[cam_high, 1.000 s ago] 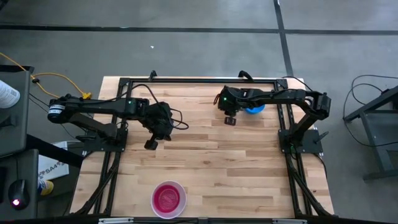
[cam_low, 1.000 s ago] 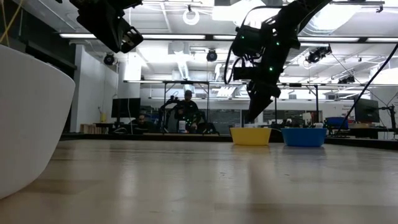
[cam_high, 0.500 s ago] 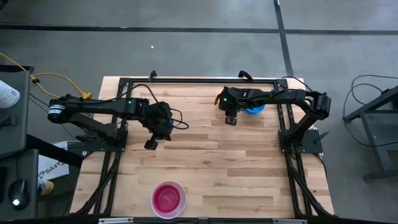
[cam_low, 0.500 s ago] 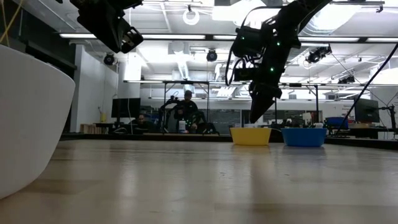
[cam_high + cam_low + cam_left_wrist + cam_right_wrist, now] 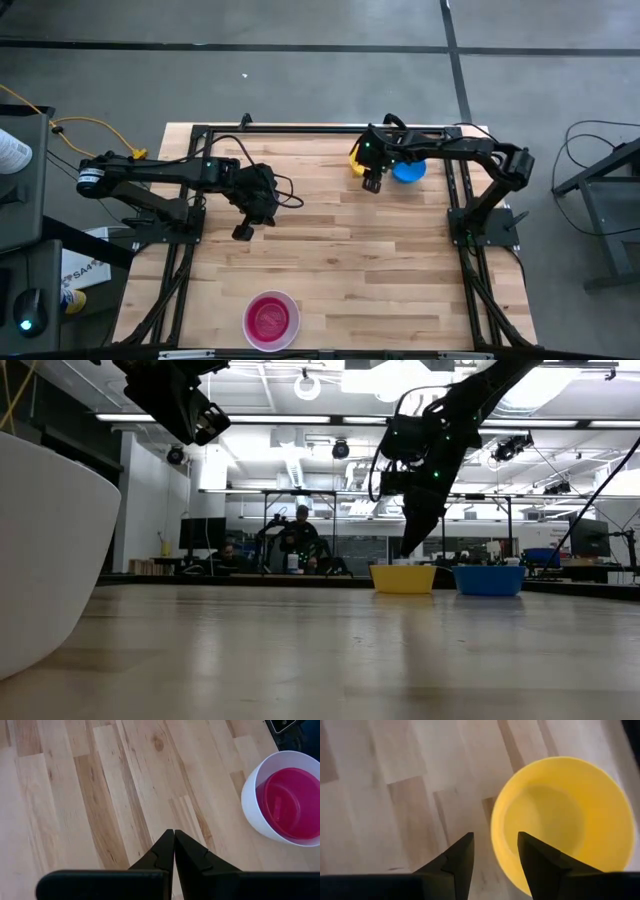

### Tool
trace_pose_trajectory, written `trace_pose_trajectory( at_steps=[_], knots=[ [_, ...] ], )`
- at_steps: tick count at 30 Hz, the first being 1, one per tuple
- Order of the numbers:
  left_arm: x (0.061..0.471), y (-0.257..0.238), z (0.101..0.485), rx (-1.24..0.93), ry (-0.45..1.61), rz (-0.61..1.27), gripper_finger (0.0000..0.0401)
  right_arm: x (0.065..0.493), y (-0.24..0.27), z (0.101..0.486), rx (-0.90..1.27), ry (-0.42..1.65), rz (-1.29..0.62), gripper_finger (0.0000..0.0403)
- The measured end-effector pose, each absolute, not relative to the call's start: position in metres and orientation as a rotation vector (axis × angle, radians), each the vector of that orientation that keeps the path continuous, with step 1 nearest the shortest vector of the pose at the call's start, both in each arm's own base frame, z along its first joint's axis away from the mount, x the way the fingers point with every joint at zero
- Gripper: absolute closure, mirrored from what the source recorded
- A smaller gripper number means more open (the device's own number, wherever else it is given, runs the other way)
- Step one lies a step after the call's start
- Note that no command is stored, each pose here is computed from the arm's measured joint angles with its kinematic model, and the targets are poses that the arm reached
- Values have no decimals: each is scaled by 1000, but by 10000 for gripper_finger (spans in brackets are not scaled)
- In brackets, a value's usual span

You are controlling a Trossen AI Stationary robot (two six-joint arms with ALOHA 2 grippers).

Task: Nest bowls inside each other
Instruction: Stack the yellow bowl on top of the red bowl

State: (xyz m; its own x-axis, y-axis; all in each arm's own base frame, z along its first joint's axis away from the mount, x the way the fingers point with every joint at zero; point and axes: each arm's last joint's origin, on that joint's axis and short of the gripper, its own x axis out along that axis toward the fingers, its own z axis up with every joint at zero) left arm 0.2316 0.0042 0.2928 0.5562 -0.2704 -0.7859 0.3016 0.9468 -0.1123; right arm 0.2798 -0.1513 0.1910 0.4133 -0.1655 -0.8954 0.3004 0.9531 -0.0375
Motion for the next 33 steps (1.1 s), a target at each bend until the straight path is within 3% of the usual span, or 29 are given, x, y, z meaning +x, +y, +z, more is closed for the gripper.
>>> trace_pose_trajectory(
  at_steps=[9,22,33],
  knots=[
    [232,4,293,37,921,-337,389,278,-154,190,184,1090,-260,257],
    [232,4,293,33,922,-337,389,289,-158,158,176,1177,-273,259],
    [232,4,293,33,921,-337,389,288,-158,166,133,1155,-305,297]
  ],
)
